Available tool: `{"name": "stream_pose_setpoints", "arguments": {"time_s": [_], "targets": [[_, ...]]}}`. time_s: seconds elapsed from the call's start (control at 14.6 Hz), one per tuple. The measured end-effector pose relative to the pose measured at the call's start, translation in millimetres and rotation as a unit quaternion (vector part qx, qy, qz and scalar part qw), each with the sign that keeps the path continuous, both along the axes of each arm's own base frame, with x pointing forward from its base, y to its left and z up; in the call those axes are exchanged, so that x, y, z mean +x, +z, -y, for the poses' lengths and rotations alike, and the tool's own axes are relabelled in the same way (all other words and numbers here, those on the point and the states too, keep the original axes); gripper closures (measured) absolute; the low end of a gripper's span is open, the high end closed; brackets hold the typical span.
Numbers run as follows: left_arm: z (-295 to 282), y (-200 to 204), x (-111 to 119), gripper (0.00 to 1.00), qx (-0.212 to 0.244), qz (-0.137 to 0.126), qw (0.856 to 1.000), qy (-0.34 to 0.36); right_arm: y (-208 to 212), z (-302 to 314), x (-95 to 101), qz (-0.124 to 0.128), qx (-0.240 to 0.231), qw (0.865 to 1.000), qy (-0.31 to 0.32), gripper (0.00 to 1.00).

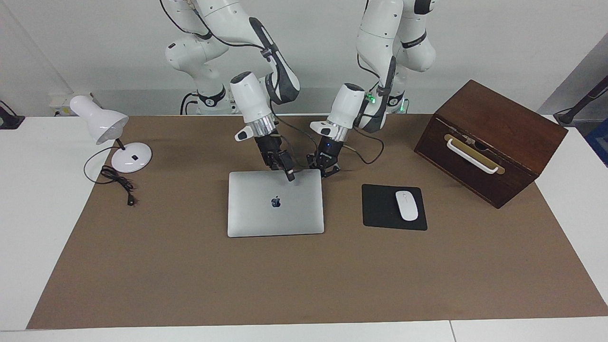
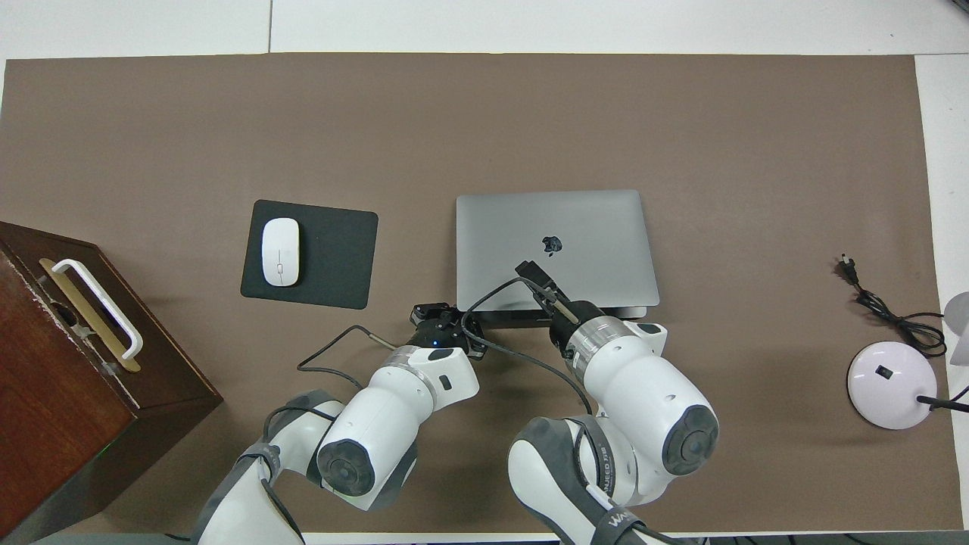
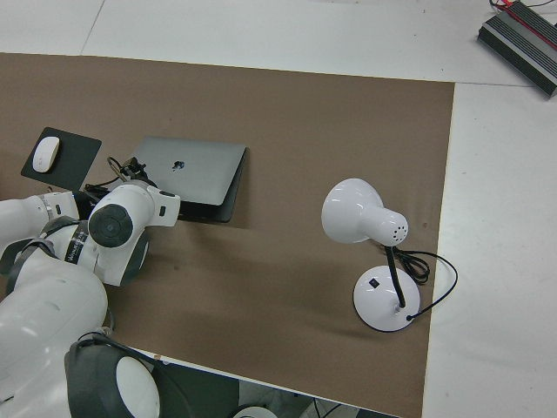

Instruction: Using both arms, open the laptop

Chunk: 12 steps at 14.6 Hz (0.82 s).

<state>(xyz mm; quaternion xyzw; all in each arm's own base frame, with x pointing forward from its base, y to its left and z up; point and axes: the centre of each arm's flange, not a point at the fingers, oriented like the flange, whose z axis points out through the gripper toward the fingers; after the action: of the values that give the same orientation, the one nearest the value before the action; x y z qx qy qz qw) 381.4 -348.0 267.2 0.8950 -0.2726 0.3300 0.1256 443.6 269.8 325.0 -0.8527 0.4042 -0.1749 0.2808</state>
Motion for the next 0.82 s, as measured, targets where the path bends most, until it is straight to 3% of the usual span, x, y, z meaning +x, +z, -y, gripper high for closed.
{"name": "stream_pose_setpoints", "arguments": {"time_s": [0.82], "targets": [[0.0,-0.2,0.0,0.99,0.0,0.0,1.0,0.0,3.1,-0.8,3.8,0.003,0.003,1.0,-0.002,0.0]]}}
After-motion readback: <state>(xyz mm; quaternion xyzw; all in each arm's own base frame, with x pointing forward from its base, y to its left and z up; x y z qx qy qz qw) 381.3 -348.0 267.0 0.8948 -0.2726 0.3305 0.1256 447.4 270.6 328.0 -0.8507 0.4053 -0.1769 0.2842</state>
